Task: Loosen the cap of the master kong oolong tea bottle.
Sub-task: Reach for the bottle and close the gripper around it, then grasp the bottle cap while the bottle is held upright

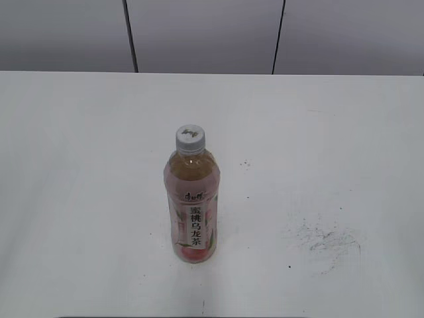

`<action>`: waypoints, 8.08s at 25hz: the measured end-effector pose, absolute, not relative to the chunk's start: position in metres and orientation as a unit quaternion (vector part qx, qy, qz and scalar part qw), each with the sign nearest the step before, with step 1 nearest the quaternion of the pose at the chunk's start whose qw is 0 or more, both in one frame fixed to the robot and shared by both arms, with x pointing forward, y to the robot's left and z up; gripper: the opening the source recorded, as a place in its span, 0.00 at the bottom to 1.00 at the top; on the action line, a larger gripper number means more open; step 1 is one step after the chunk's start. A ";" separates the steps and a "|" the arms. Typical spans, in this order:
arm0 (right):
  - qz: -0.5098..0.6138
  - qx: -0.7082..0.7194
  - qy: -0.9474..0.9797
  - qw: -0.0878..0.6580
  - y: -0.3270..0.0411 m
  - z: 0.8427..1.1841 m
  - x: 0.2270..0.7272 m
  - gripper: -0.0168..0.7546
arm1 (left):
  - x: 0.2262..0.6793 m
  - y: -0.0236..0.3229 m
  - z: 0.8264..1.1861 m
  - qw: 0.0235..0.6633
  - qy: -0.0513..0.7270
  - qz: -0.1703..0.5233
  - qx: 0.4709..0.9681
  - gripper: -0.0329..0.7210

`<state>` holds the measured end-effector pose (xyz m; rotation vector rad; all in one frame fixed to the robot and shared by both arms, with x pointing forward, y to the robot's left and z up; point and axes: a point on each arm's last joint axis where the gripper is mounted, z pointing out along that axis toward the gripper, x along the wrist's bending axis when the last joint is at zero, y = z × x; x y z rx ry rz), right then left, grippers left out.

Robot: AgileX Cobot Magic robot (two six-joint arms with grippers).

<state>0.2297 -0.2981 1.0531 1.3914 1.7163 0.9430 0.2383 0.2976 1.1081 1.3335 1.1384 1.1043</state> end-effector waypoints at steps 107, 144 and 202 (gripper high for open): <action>0.366 0.540 0.666 0.361 -0.298 1.053 0.230 0.77 | 0.474 0.112 0.906 0.649 0.139 0.052 0.746 0.63; 0.398 0.451 0.764 0.234 -0.260 1.119 0.332 0.65 | 0.473 0.112 0.906 0.650 0.137 0.052 0.746 0.63; 0.172 0.413 0.894 -0.007 -0.007 1.093 0.488 0.63 | 0.473 0.112 0.906 0.650 0.135 0.051 0.746 0.63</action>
